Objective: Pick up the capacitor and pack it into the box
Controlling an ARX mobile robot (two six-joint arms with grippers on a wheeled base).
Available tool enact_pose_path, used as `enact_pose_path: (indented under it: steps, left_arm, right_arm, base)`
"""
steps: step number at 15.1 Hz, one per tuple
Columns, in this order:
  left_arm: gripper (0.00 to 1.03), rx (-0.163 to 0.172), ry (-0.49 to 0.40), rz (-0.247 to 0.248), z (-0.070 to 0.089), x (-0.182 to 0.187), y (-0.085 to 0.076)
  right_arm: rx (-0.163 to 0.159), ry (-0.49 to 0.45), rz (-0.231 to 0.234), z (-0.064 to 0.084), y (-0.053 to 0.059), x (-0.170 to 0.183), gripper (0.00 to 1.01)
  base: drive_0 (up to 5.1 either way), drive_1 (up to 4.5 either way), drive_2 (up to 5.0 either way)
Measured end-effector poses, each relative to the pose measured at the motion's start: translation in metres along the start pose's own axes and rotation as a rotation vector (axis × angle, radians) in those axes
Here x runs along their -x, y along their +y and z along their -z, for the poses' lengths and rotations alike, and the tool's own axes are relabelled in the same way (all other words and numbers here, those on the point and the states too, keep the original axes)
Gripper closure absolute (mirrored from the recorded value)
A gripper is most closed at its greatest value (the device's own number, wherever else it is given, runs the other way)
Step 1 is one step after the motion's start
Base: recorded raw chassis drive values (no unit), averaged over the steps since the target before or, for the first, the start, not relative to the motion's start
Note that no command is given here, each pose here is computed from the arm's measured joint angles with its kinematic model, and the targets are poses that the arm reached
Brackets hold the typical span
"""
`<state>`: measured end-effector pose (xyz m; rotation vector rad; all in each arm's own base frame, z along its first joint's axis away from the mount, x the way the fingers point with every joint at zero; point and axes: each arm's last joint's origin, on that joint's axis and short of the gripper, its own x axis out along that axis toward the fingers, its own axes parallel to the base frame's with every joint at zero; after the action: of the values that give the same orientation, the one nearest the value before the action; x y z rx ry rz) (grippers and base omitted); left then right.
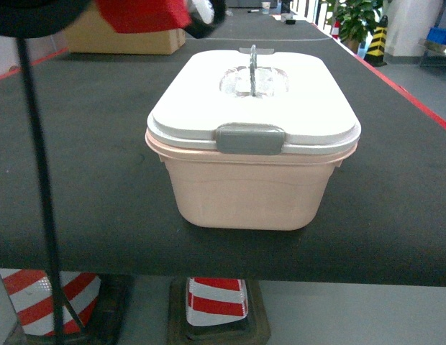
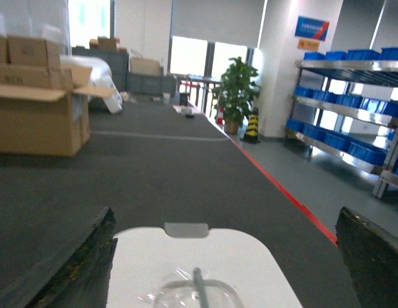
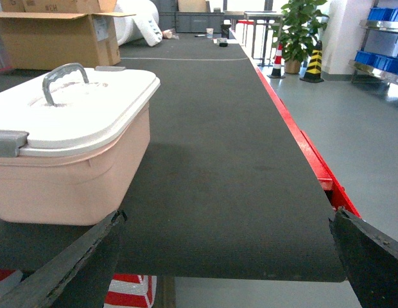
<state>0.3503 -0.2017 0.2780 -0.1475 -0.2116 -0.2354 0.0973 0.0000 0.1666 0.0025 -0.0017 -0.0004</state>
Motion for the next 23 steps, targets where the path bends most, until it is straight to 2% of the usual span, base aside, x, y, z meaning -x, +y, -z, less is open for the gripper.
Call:
enact_pose_path:
  steps: [1,3,4,5,6,7,9,10,12,13,15,16,19,20,21,22,23]
  left_arm:
    - [0.05,-0.037,-0.051,-0.005,-0.003,0.015,0.019]
    - [0.05,-0.140,-0.089,-0.024,0.000,0.053,0.061]
    - [0.05,-0.165,-0.110,-0.050,-0.006,0.076,0.081]
    - [0.05,-0.180,-0.119,-0.092,-0.013,0.101,0.097]
    - [0.05,-0.192,-0.099,-0.130,-0.010,0.126,0.109]
    - [0.05,-0.198,-0.022,-0.159,0.004,0.152,0.118]
    - [0.05,-0.189,0.101,-0.179,0.027,0.179,0.125]
    - [0.05,-0.191,0.146,-0.177,0.032,0.181,0.125]
    - [0.05,-0.190,0.157,-0.179,0.033,0.182,0.126]
    - [0.17,-0.178,0.225,-0.216,0.034,0.187,0.128]
    - [0.41,-0.163,0.221,-0.238,0.032,0.209,0.137]
    - [0.58,-0.156,0.219,-0.246,0.031,0.220,0.142]
    - [0.94,-0.154,0.225,-0.234,0.032,0.240,0.146]
    - [1.01,-0.152,0.220,-0.239,0.032,0.246,0.147]
    - [1.01,-0.152,0.189,-0.236,0.034,0.252,0.149]
    - [1.01,-0.149,0.236,-0.238,0.041,0.261,0.157]
    - [1.01,-0.147,0.247,-0.255,0.041,0.265,0.159]
  right_arm:
    - [0.000,0.000,0.000,0.000,0.000,0.000,0.03]
    - [0.000,0.000,0.000,0.000,0.000,0.000,0.03]
    - [0.000,0.000,0.000,0.000,0.000,0.000,0.03]
    - [0.000,0.000,0.000,0.000,0.000,0.000,0.03]
    - [0.000,0.000,0.000,0.000,0.000,0.000,0.03]
    - [0.000,0.000,0.000,0.000,0.000,0.000,0.03]
    - [0.000,0.000,0.000,0.000,0.000,0.000,0.03]
    - [0.000,0.000,0.000,0.000,0.000,0.000,0.03]
    - [0.000,0.000,0.000,0.000,0.000,0.000,0.03]
    - [0.000,0.000,0.000,0.000,0.000,0.000,0.03]
    - [0.000,0.000,0.000,0.000,0.000,0.000,0.03]
    - [0.000,0.000,0.000,0.000,0.000,0.000,0.03]
    - [0.000,0.000,0.000,0.000,0.000,0.000,0.03]
    - [0.000,0.000,0.000,0.000,0.000,0.000,0.03]
    - [0.000,0.000,0.000,0.000,0.000,0.000,0.03]
    - [0.000,0.000,0.000,0.000,0.000,0.000,0.03]
    - [0.000,0.000,0.001,0.000,0.000,0.000,0.03]
  base:
    - [0.0,0.00,0.0]
    - [0.0,0.00,0.0]
    - [0.0,0.00,0.0]
    - [0.0,0.00,0.0]
    - [0.0,0.00,0.0]
    - [0.0,0.00,0.0]
    - [0.0,0.00,0.0]
    - [0.0,0.00,0.0]
    - [0.0,0.00,0.0]
    - [0.0,0.00,0.0]
    - [0.0,0.00,0.0]
    - [0.0,0.00,0.0]
    - [0.0,0.00,0.0]
    - [0.0,0.00,0.0]
    - [0.0,0.00,0.0]
    - [0.0,0.00,0.0]
    - [0.0,0.00,0.0]
